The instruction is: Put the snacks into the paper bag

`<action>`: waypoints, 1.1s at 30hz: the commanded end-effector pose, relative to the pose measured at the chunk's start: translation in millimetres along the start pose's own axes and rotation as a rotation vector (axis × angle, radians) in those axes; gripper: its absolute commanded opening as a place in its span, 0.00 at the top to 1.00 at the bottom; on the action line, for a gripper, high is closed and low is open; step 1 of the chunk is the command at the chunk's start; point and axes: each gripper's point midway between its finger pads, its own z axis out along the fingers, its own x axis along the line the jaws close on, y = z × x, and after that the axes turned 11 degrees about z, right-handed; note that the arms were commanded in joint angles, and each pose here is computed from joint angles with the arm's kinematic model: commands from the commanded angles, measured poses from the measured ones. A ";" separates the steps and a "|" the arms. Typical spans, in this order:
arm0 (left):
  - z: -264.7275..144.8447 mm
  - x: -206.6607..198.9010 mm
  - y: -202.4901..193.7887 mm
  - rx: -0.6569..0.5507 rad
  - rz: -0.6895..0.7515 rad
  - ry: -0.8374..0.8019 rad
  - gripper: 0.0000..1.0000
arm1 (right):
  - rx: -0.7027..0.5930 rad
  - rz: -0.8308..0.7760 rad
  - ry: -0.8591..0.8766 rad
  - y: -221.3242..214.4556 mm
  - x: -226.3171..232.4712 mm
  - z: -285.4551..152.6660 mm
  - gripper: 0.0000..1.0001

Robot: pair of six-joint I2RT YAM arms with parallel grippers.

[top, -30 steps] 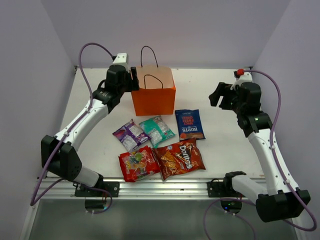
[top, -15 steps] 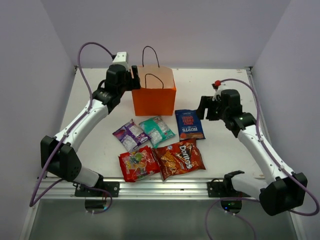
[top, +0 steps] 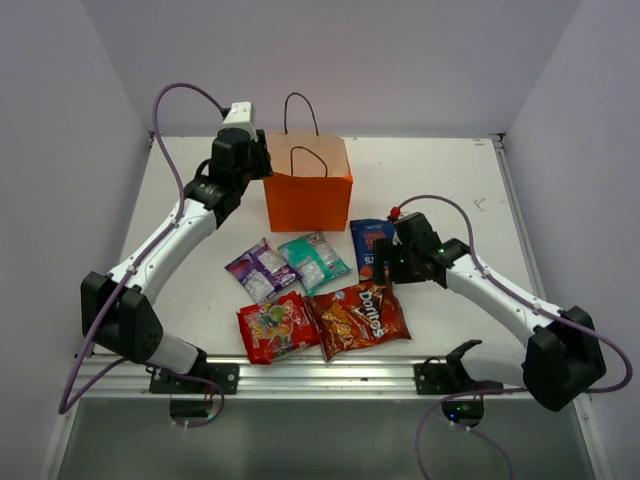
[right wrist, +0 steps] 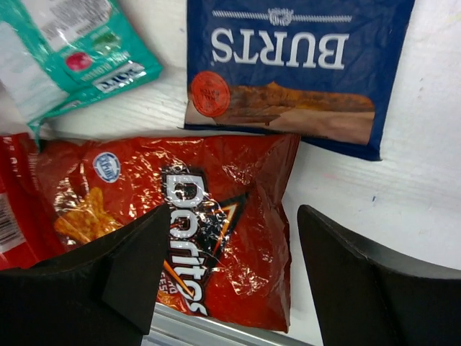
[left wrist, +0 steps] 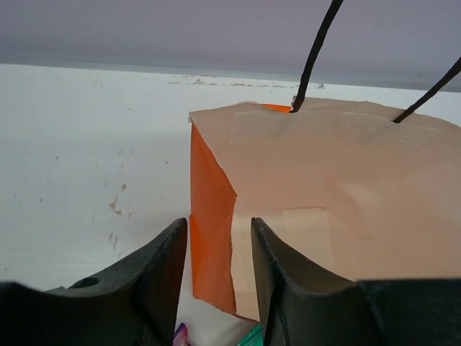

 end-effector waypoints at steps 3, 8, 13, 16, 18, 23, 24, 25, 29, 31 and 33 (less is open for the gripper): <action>-1.3 0.2 15.5 -0.055 0.002 0.011 0.59 | 0.079 -0.001 -0.127 -23.9 -4.2 13.5 0.26; -1.3 0.9 15.7 -0.056 0.019 0.011 0.74 | 0.103 -0.004 -0.208 -37.6 -14.9 21.1 0.26; 2.4 1.0 11.7 -0.043 0.039 0.013 0.96 | 0.067 0.009 -0.238 -35.5 -22.0 18.4 0.22; 4.2 0.5 10.1 -0.038 0.036 0.013 1.00 | 0.074 0.010 -0.257 -38.0 -26.4 22.2 0.21; 4.4 0.1 8.6 -0.035 0.037 0.010 1.00 | 0.102 0.014 -0.280 -46.4 -33.0 29.2 0.22; 2.0 1.0 8.7 -0.036 0.043 0.010 1.00 | 0.174 0.029 -0.295 -72.5 -44.6 48.6 0.38; 1.6 1.1 9.2 -0.038 0.044 0.010 1.00 | 0.182 0.031 -0.299 -75.9 -46.7 50.8 0.47; 1.2 1.3 9.1 -0.038 0.047 0.010 1.00 | 0.186 0.031 -0.300 -78.7 -48.1 53.4 0.55; -0.1 1.9 9.7 -0.040 0.047 0.012 1.00 | 0.157 0.039 -0.304 -75.0 -49.7 48.4 1.00; -0.6 1.7 10.2 -0.041 0.046 0.010 1.00 | 0.141 0.031 -0.325 -68.6 -51.2 37.9 1.00; -0.9 2.1 10.1 -0.041 0.046 0.012 1.00 | 0.050 0.024 -0.313 -40.9 -41.0 20.4 1.00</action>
